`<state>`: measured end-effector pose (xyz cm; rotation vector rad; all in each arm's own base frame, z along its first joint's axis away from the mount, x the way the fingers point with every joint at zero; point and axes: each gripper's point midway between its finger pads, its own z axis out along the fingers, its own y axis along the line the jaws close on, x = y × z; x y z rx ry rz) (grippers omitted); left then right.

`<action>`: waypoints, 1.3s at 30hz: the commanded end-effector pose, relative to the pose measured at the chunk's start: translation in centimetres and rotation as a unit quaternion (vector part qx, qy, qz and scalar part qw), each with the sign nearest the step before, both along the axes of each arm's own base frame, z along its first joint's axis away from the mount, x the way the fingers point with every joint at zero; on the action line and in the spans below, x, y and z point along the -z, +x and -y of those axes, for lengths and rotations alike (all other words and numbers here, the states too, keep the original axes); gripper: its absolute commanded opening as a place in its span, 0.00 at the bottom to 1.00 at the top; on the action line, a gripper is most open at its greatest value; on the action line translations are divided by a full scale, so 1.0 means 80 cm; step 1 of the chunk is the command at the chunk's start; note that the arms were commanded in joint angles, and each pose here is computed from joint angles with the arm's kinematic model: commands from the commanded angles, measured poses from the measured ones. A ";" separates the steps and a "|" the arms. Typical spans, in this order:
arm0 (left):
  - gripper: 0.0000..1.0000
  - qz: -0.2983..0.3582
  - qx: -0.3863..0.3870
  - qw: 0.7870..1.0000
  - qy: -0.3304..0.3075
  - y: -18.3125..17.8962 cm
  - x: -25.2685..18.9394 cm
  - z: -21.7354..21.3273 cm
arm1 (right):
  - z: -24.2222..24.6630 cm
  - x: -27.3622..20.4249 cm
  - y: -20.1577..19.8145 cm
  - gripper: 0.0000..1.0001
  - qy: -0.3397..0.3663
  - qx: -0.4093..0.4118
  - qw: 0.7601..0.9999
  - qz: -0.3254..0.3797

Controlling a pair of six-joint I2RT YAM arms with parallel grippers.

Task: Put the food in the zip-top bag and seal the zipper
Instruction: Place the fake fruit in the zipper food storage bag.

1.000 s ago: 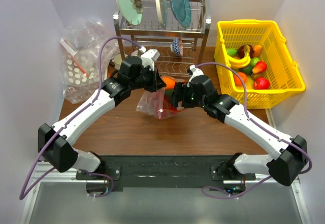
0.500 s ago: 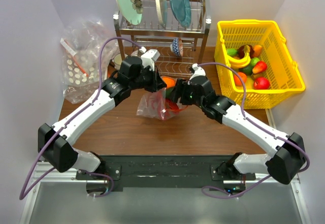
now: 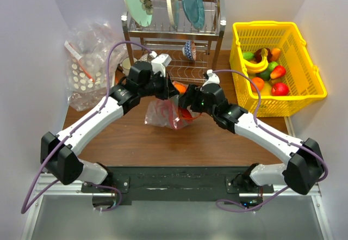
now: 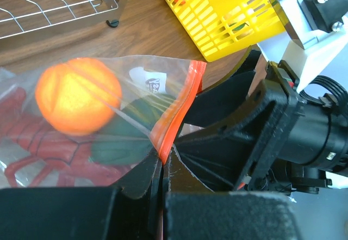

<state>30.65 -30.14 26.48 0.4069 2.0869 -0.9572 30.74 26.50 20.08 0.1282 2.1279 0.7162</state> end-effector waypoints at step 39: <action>0.00 0.065 -0.005 0.998 -0.004 0.010 -0.052 0.004 | -0.033 -0.053 -0.057 0.68 -0.045 -0.159 0.982 0.088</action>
